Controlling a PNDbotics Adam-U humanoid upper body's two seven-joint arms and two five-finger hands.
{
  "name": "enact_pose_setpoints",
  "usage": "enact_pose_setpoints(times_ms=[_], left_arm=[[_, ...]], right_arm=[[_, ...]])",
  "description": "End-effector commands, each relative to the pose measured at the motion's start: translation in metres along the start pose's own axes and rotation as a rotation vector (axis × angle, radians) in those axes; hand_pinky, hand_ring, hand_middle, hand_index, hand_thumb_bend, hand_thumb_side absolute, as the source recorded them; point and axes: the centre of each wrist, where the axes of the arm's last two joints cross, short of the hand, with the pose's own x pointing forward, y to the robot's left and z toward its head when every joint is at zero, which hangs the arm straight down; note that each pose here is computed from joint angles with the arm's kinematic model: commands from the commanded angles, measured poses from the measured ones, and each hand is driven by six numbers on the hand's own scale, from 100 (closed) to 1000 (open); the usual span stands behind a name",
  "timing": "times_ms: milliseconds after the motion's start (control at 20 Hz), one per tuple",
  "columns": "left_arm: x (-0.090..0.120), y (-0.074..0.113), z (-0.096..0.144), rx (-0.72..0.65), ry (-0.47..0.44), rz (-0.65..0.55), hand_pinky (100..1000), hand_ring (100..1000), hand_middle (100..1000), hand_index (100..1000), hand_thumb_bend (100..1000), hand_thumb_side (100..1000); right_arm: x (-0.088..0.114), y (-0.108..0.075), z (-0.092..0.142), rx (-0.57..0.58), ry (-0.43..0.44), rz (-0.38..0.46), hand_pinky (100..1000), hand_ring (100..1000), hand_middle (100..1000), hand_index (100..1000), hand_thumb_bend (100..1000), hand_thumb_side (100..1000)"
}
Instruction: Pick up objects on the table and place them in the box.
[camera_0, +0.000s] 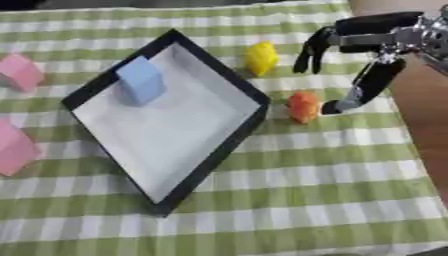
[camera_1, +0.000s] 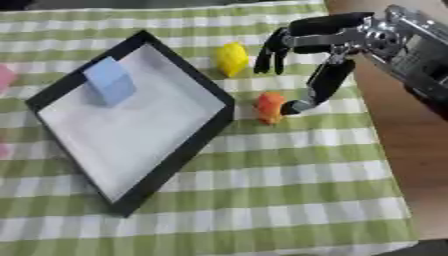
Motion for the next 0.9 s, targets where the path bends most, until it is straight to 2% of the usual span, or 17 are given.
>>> enact_pose_setpoints(times_ms=[50,550,900], left_arm=[[0.007,0.001,-0.005,-0.012,-0.023,-0.004,813,792,842,830,134,819],[0.006,-0.001,-0.004,-0.017,-0.021,0.002,814,793,840,830,131,822],[0.005,-0.001,-0.004,-0.018,-0.018,0.002,814,794,841,830,127,826]], right_arm=[[-0.009,-0.001,0.001,-0.013,0.038,0.029,803,661,677,779,491,175],[-0.028,0.019,-0.011,0.029,0.072,0.029,801,664,677,776,495,191],[-0.034,0.024,-0.014,0.045,0.083,0.032,815,718,649,751,495,189]])
